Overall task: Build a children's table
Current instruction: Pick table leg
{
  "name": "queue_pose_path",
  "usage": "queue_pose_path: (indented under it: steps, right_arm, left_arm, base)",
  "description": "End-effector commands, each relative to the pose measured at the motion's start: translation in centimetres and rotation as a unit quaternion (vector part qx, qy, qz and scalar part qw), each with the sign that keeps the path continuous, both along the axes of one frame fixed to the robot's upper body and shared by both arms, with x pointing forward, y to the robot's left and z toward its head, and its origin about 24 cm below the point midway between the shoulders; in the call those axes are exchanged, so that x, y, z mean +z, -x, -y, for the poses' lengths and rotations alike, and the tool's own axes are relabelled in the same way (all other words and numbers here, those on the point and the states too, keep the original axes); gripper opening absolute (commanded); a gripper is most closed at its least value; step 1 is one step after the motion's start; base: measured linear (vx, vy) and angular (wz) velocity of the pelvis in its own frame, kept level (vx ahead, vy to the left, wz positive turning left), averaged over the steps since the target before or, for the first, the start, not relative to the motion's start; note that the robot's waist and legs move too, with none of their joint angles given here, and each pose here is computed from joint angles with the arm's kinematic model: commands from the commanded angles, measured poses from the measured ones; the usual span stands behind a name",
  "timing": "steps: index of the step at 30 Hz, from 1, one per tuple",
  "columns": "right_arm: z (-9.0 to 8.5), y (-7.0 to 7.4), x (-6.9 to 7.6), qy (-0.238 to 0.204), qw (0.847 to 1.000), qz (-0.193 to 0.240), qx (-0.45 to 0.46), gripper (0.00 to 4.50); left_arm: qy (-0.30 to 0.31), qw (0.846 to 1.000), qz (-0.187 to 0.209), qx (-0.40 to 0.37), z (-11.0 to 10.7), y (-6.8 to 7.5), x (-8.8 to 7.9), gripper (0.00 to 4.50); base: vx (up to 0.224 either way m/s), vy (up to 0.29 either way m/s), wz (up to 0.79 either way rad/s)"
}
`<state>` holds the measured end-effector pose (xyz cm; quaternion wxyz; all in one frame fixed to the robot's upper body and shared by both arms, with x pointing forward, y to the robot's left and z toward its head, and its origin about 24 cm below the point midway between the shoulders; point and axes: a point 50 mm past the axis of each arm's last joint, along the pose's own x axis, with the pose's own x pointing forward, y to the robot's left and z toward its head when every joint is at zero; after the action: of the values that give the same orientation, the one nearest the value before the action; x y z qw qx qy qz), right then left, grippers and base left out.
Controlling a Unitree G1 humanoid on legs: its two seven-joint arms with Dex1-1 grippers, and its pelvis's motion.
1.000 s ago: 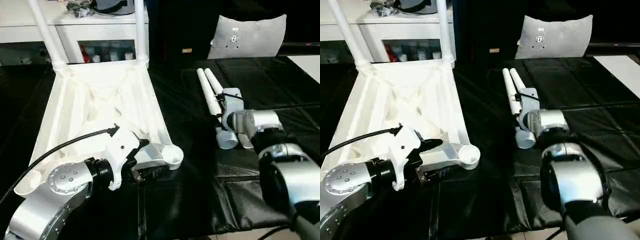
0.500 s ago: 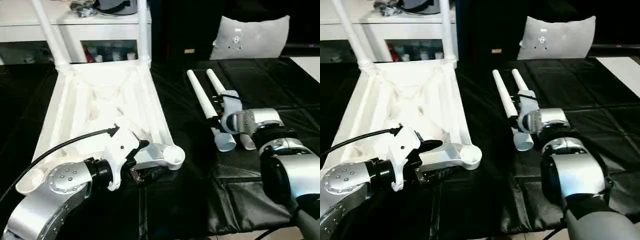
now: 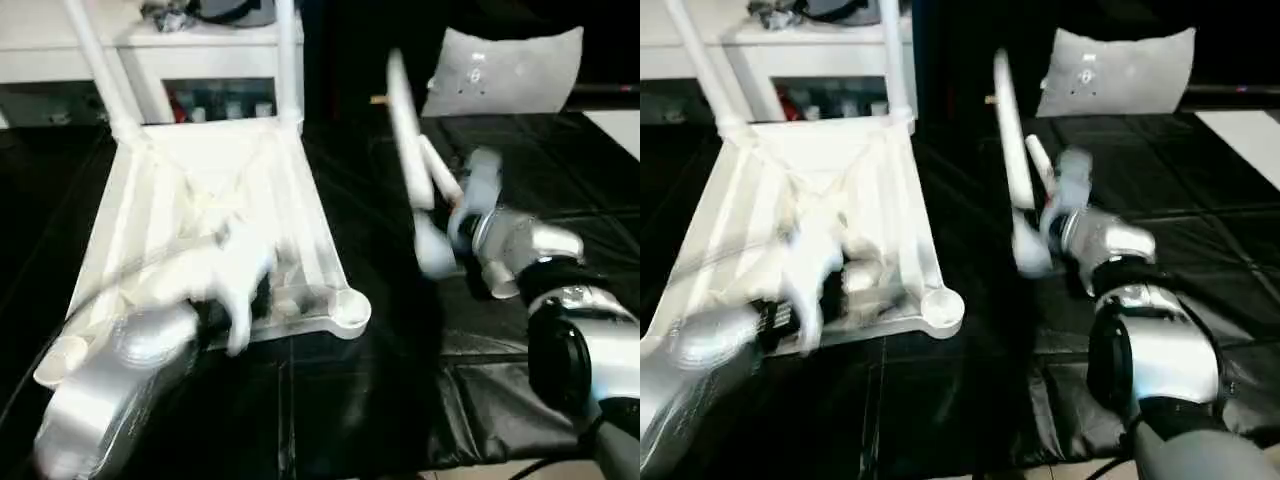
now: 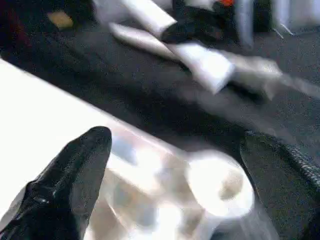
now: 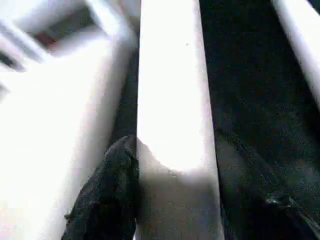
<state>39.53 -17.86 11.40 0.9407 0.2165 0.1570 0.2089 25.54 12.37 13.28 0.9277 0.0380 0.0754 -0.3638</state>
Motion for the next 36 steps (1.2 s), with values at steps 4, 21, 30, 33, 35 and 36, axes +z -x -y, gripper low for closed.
queue_pose_path:
  steps: [4,21,30,33,35,36]
  right_arm:
    - [-2.4,3.3,3.7,-0.180,0.957,0.161,0.159,1.87]
    - [-5.1,10.9,3.8,-0.271,0.878,0.185,0.348,1.86]
    - [-5.2,11.6,4.0,-0.264,0.877,0.180,0.359,1.86]
    - [-5.3,11.5,3.9,-0.248,0.882,0.180,0.357,1.86]
    - [-5.4,11.5,3.9,-0.240,0.886,0.180,0.354,1.86]
    - [-5.5,11.4,3.8,-0.229,0.890,0.181,0.350,1.86]
  left_arm:
    - [0.125,0.988,0.053,0.068,0.8,-3.8,3.7,4.50]
    - [0.409,0.907,-0.031,-0.095,5.4,-4.7,8.6,4.50]
    - [0.422,0.895,-0.033,-0.143,5.4,-3.8,9.2,4.16]
    - [0.417,0.896,-0.035,-0.149,5.4,-3.6,9.0,3.85]
    - [0.413,0.898,-0.035,-0.148,5.3,-3.6,9.0,3.72]
    - [0.406,0.902,-0.032,-0.143,5.2,-3.6,8.9,3.68]
  base:
    - [0.000,0.000,0.00]
    - [0.000,0.000,0.00]
    - [0.000,0.000,0.00]
    - [0.000,0.000,0.00]
    - [0.000,0.000,0.00]
    - [0.000,0.000,0.00]
